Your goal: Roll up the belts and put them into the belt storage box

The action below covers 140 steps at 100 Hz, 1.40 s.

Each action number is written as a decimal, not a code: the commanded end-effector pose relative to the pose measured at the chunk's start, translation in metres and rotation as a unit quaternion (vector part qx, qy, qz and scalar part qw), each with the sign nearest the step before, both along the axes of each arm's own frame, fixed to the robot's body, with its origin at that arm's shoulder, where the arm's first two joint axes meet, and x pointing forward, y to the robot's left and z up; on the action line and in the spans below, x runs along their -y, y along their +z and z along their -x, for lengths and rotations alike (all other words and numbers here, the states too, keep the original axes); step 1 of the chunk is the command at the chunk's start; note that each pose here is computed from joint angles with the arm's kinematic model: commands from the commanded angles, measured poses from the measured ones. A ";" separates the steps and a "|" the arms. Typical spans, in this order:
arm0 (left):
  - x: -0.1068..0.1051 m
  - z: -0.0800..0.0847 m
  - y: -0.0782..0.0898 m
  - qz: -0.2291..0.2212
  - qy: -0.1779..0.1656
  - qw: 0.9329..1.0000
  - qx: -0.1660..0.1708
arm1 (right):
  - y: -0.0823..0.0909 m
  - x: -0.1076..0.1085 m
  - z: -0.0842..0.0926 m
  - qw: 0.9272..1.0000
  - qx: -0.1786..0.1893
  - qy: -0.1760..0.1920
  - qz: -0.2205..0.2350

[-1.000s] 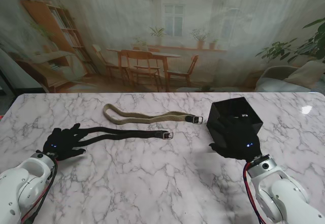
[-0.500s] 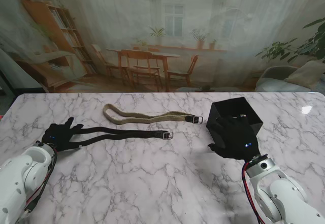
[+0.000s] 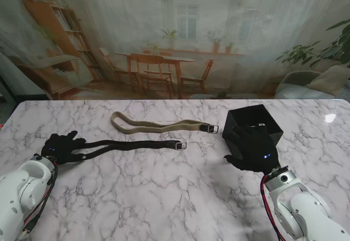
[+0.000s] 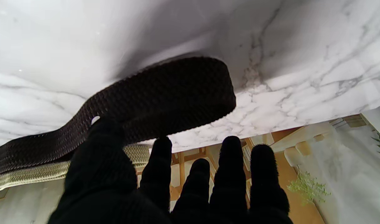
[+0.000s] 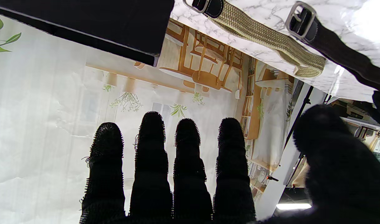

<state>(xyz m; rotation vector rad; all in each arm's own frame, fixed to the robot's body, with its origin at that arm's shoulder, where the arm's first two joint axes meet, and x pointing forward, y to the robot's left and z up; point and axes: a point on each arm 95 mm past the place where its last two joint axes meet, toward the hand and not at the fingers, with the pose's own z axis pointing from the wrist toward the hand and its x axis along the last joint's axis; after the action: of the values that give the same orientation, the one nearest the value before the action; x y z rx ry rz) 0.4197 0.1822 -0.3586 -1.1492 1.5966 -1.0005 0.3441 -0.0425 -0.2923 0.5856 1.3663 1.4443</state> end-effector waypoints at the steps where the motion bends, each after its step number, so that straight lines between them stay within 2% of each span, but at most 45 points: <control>1: -0.001 0.000 0.003 -0.002 0.003 1.000 0.004 | -0.001 0.001 0.001 1.000 -0.001 -0.001 0.001; 24: -0.010 -0.005 0.006 -0.004 0.027 1.000 0.009 | -0.002 0.002 0.001 1.000 0.001 -0.002 0.000; 61: -0.006 -0.019 -0.018 0.004 0.065 0.998 -0.016 | -0.004 -0.001 0.000 1.000 -0.005 0.005 0.004; 87: 0.000 -0.010 -0.026 0.010 0.076 0.995 -0.069 | -0.002 -0.006 0.002 0.999 -0.001 0.035 0.003; 98: 0.003 -0.002 -0.026 0.025 0.079 0.993 -0.079 | -0.001 -0.007 0.003 0.999 -0.005 0.042 0.003; 120: 0.009 0.010 -0.017 0.051 0.074 0.994 -0.064 | -0.002 -0.008 0.005 0.999 -0.009 0.051 0.008; 140: 0.021 0.017 0.001 0.085 0.056 0.994 -0.033 | -0.006 -0.015 0.003 0.997 -0.027 0.065 0.013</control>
<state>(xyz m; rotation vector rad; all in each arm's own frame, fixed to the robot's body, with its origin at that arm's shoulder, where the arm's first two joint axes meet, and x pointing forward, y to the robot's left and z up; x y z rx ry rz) 0.4036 0.1718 -0.3628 -1.3904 1.5028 -1.0092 0.3408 -0.0313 -0.2948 0.5300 1.4529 1.5224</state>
